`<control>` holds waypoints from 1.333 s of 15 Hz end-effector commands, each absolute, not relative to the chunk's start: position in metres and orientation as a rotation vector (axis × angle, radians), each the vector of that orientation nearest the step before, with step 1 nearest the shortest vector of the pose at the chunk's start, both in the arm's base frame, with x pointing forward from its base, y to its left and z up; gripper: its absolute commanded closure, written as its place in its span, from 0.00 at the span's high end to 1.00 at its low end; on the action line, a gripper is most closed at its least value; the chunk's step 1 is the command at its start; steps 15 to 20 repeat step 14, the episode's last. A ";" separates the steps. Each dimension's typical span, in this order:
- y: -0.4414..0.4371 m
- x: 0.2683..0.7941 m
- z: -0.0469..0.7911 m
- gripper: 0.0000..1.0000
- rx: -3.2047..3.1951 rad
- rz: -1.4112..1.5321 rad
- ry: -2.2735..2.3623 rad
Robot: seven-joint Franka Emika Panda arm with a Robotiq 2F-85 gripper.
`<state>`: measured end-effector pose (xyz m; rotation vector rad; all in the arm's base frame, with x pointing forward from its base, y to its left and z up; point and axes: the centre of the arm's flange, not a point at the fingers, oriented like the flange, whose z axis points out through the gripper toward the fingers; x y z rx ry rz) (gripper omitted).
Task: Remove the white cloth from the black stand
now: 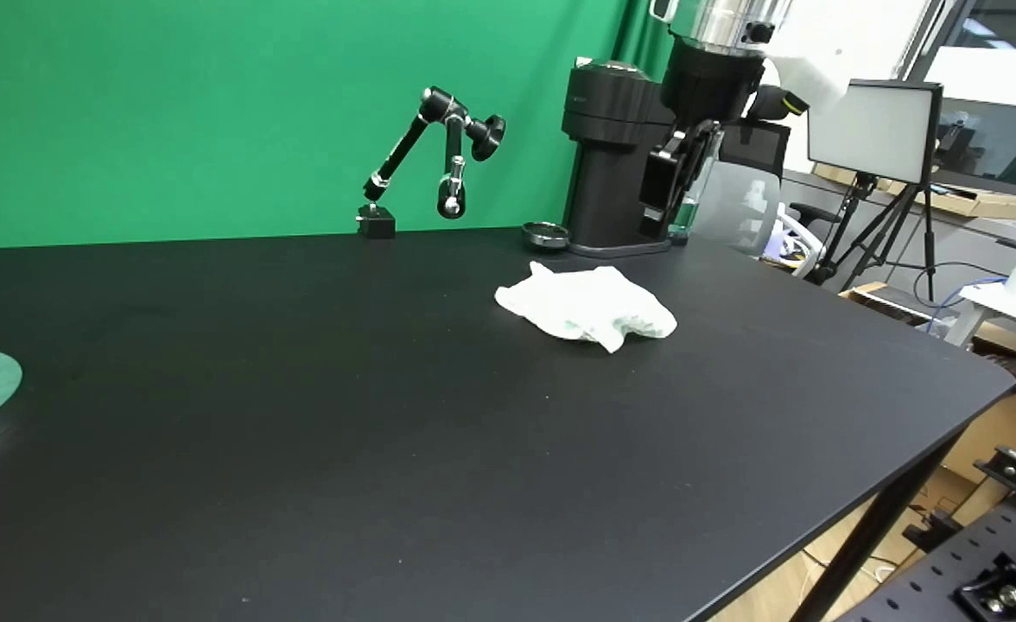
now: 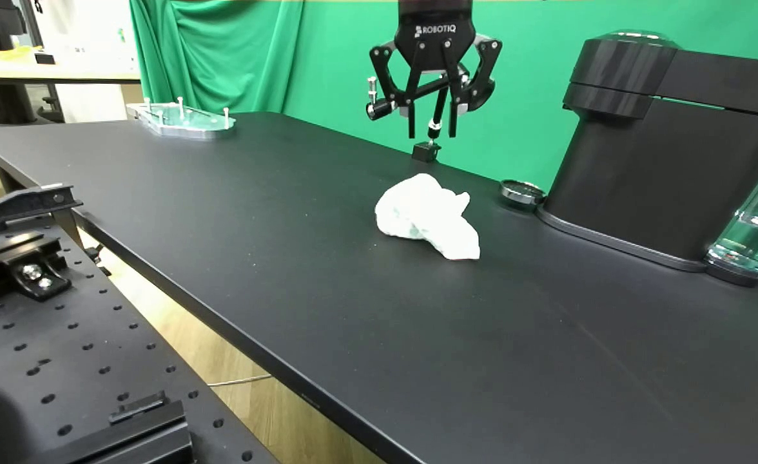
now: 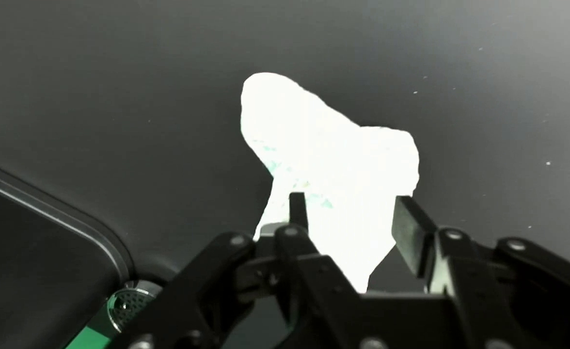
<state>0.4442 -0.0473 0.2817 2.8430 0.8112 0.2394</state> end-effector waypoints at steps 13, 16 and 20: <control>-0.044 0.414 0.333 1.00 3.001 -0.241 0.503; -0.051 0.415 0.336 1.00 2.999 -0.267 0.486; -0.051 0.415 0.336 1.00 2.999 -0.267 0.486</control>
